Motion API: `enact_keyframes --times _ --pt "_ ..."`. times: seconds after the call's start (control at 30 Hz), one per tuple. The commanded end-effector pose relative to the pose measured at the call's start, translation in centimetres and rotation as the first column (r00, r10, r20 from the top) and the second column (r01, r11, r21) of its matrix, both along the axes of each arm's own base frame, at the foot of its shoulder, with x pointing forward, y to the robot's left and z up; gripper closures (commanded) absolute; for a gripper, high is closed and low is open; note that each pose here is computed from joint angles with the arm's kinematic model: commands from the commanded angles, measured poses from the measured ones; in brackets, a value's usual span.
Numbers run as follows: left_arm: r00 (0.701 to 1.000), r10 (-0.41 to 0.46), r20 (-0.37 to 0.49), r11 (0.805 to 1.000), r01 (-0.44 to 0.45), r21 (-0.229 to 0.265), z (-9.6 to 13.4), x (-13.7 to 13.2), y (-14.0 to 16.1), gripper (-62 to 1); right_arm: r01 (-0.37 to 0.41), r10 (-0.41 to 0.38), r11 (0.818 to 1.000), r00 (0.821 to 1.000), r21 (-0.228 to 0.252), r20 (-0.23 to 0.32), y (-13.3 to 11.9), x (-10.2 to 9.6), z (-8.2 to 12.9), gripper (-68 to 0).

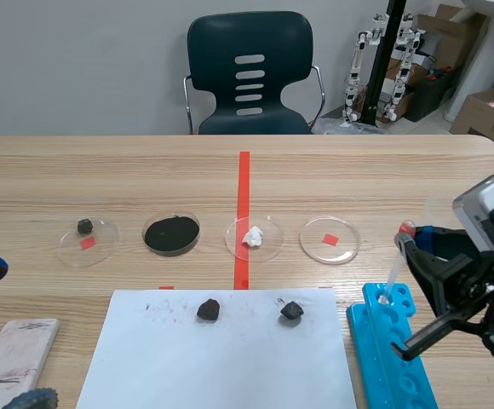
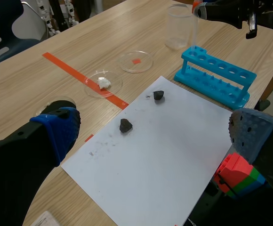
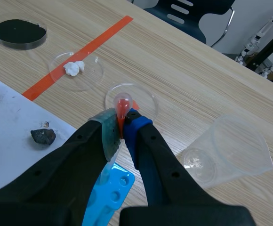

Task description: Pick up the dropper by the top with the right hand

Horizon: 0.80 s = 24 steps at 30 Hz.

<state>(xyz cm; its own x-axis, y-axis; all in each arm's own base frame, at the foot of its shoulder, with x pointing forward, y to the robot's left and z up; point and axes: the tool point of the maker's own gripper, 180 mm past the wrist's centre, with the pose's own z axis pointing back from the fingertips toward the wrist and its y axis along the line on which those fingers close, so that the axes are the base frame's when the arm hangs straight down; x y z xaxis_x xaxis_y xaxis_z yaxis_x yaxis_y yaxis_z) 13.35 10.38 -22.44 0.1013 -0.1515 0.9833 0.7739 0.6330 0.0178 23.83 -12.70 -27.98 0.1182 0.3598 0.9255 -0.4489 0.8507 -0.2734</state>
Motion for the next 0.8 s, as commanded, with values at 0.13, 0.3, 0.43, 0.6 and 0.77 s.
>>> enact_keyframes --times 0.13,0.3,0.43,0.6,0.77 --pt "1.0 0.003 0.021 1.0 -0.003 -0.027 0.8 0.2 -0.2 -62.3 0.009 -0.01 1.0 0.999 0.004 0.038 0.4 -0.4 1.6 -1.0" --pt "1.0 0.003 0.021 1.0 -0.003 -0.027 0.8 0.2 -0.2 -62.3 -0.003 0.003 1.0 0.999 0.008 0.045 1.0 -1.1 2.4 -1.0" --pt "1.0 0.003 0.021 1.0 -0.003 -0.028 0.8 0.2 -0.2 -62.3 0.01 -0.01 1.0 0.998 -0.007 0.069 1.1 -1.2 3.3 -1.0" --pt "1.0 0.003 0.021 1.0 -0.003 -0.028 0.8 0.2 -0.2 -62.3 0.024 -0.022 1.0 0.997 -0.018 0.079 1.5 -1.8 4.6 -1.0" --pt "1.0 0.003 0.021 1.0 -0.003 -0.027 0.8 0.2 -0.2 -62.3 0.007 -0.004 1.0 0.993 -0.023 0.122 2.6 -2.3 6.9 -1.0"
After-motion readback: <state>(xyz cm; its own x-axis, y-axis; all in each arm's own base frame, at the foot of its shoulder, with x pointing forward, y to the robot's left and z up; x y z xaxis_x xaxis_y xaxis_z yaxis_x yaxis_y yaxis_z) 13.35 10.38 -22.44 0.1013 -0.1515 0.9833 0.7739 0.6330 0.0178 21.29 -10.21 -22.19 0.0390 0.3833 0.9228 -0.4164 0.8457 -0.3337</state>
